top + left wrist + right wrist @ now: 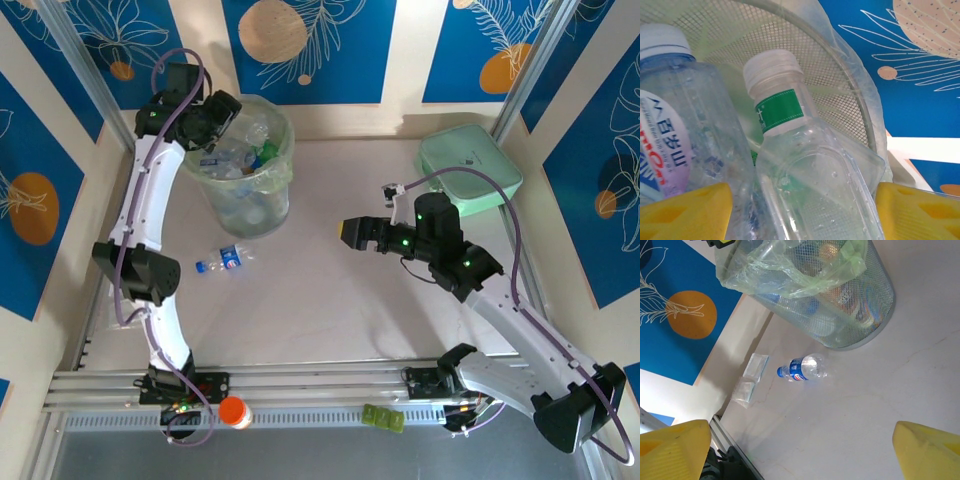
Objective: Put the plastic bottles in the bin
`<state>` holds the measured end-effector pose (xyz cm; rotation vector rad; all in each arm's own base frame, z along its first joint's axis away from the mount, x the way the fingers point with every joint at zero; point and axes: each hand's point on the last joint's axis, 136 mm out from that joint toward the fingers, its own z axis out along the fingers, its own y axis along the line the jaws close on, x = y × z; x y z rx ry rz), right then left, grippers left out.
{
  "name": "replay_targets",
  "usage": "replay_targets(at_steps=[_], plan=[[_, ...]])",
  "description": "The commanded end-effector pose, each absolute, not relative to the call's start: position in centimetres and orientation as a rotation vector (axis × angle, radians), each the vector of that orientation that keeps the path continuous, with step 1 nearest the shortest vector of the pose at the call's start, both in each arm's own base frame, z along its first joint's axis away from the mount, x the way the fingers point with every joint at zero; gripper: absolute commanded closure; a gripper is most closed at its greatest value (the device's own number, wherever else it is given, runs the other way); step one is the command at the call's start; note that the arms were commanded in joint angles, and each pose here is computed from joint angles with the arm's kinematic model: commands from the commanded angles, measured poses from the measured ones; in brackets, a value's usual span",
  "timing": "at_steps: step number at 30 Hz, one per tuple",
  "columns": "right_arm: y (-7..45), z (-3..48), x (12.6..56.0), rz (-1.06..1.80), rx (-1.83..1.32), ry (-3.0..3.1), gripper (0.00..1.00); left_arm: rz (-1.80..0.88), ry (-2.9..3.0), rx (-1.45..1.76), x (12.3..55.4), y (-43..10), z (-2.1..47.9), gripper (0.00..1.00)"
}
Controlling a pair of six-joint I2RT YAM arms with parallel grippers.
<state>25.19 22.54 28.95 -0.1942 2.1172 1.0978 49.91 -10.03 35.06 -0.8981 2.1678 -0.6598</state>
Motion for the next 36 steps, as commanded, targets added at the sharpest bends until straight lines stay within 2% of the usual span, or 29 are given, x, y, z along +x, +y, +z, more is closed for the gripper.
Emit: replay_targets(at_steps=[1,4,7,10,13,19,26,31,36], plan=[[22.2,29.5,25.0,1.085,-0.202,2.095,0.06,-0.634,2.076,-0.837,48.0,-8.0,39.3,0.3],[22.3,29.5,25.1,1.087,-0.203,2.094,0.06,-0.631,2.028,-0.707,48.4,-8.4,41.2,0.42],[22.5,29.3,25.3,1.086,-0.206,2.098,0.06,-0.62,2.026,-0.565,49.6,-9.9,41.8,0.46],[22.7,28.9,25.6,1.084,-0.204,2.115,0.06,-0.733,2.065,-0.463,51.4,-12.7,40.7,0.53],[22.7,28.6,25.6,1.085,-0.2,2.124,0.06,-0.799,2.104,-0.421,52.8,-14.6,38.7,0.56],[22.7,28.2,25.5,1.086,-0.192,2.139,0.06,-0.707,2.168,-0.426,54.6,-14.1,34.3,0.56],[22.6,28.2,25.4,1.087,-0.188,2.136,0.06,-0.59,2.247,-0.461,54.4,-12.7,30.3,0.59],[22.8,29.0,25.0,1.098,-0.218,2.125,0.06,-0.578,2.173,-0.438,53.5,-11.7,33.6,0.59],[23.1,29.9,24.3,1.102,-0.269,2.114,0.07,-0.576,2.032,-0.39,51.7,-10.9,39.8,0.49]])
